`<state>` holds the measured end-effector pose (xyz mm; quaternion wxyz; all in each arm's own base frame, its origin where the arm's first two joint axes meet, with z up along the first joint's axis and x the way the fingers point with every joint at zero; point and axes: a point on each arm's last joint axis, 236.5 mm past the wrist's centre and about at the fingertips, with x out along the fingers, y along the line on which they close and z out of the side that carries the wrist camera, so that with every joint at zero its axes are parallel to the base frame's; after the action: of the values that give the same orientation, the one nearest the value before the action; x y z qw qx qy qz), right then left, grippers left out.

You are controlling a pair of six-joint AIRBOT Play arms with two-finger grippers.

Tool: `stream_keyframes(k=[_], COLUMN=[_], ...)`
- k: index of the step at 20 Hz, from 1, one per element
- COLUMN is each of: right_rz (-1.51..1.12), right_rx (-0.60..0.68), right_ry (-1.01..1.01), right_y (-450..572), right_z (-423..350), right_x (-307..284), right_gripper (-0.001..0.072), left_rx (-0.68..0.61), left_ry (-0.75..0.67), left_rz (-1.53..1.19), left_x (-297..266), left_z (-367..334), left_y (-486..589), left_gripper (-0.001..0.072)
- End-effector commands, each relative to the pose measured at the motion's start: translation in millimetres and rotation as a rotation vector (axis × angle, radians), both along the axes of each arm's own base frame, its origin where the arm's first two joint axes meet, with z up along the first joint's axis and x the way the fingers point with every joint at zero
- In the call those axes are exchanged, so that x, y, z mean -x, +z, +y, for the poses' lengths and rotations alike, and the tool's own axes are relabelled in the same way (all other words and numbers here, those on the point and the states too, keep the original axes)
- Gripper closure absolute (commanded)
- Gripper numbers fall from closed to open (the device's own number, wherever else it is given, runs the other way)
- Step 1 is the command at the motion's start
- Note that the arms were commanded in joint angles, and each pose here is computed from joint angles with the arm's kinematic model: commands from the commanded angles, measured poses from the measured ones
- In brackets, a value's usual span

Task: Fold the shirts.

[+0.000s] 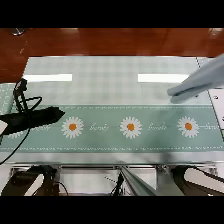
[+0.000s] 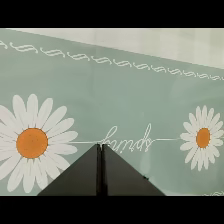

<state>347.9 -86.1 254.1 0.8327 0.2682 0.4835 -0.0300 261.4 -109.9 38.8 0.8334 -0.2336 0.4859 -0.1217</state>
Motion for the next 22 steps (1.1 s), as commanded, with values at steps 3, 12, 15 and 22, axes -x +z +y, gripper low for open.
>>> stream_keyframes(k=[3, 12, 15, 22], right_rz=[0.132, 0.523, 0.620, 0.030], right_rx=[-0.021, 0.026, 0.083, -0.044], right_ry=[-0.303, -0.988, -1.091, -0.832], right_y=[-34.9, -136.9, -142.6, -91.3], right_z=[-61.2, -73.2, -75.6, -103.6], right_x=[95.8, 289.7, 321.0, 171.0], right_gripper=[0.0684, 0.0682, 0.0081, 0.0564], left_rx=[0.002, 0.003, 0.003, -0.047], left_ry=[0.007, 0.017, 0.017, 0.104], left_rz=[-0.012, -0.030, -0.030, -0.299], left_x=[-2.9, -6.9, -6.9, -70.6], left_z=[0.5, 1.5, 1.5, 33.1], left_y=[1.5, 3.7, 3.7, 77.9], left_gripper=[0.0685, 0.0684, 0.0684, 0.0685])
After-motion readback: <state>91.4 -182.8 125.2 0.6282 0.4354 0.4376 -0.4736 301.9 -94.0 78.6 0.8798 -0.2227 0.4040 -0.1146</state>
